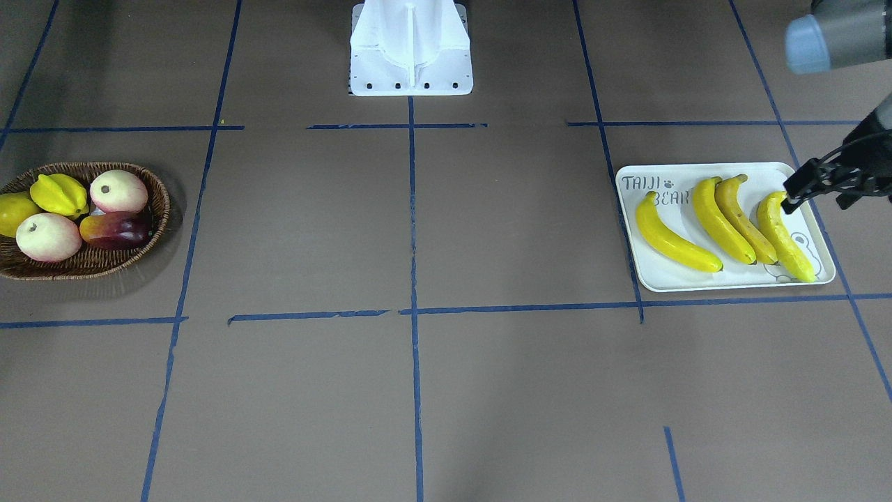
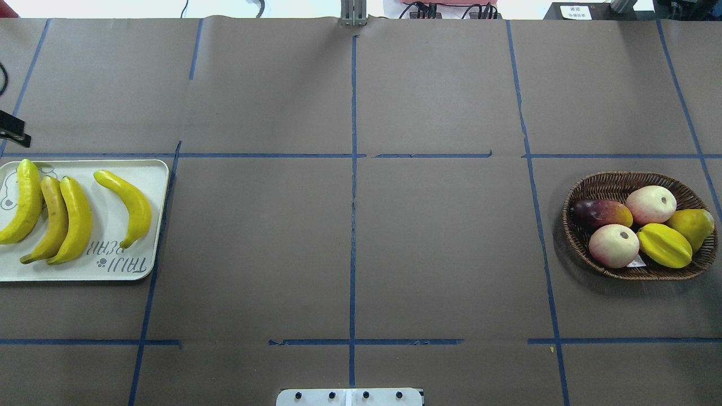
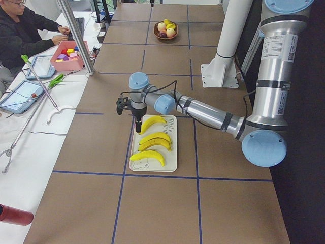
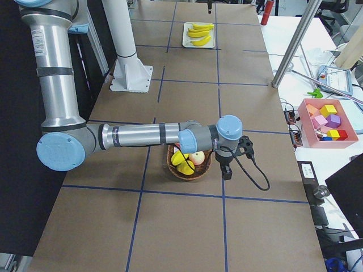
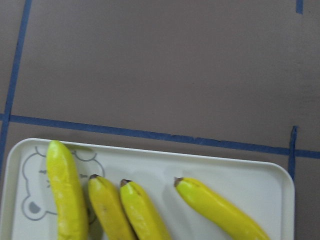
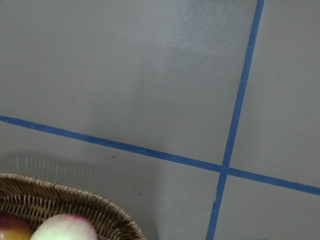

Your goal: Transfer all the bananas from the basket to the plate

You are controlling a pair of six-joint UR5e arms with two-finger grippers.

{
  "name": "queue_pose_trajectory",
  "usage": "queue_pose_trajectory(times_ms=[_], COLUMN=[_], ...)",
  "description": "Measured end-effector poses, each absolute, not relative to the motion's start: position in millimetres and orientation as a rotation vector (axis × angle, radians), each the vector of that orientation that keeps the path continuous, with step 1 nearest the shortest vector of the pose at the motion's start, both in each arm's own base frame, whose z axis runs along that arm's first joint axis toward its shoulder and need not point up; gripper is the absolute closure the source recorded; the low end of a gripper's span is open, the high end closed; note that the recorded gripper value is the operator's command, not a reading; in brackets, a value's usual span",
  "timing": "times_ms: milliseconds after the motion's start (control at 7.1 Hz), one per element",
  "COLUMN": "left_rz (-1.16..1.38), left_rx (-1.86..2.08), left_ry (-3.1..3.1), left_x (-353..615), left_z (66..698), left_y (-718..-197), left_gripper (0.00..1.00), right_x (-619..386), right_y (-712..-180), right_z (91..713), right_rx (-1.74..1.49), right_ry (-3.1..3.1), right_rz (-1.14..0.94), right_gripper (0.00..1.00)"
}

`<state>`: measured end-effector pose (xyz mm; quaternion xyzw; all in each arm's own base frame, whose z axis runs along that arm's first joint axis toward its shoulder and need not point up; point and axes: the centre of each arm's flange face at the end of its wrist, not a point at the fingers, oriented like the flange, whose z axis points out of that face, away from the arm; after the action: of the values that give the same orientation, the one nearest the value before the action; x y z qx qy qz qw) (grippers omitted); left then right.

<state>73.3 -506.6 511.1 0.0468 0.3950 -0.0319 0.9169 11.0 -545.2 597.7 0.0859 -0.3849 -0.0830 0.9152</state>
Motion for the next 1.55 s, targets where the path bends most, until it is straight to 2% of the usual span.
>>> queue_pose_trajectory(times_ms=[282,563,1548], left_rz=[0.031,0.077,0.032], left_rx=[0.117,0.113,0.021], left_ry=[0.862,0.869,0.877], left_x=[-20.3,-64.4,-74.4], left_z=[590.4,644.0,665.0], left_y=[-486.4,-470.9,-458.2], left_gripper=[0.00,0.00,0.00], right_x=[15.2,16.5,51.2], right_y=[-542.7,-537.8,-508.4], right_z=[592.7,599.2,634.6], right_rx=[0.192,0.179,0.024], right_ry=[-0.767,-0.761,-0.847], right_rz=[-0.165,-0.153,0.013], right_gripper=[0.00,0.00,0.00])
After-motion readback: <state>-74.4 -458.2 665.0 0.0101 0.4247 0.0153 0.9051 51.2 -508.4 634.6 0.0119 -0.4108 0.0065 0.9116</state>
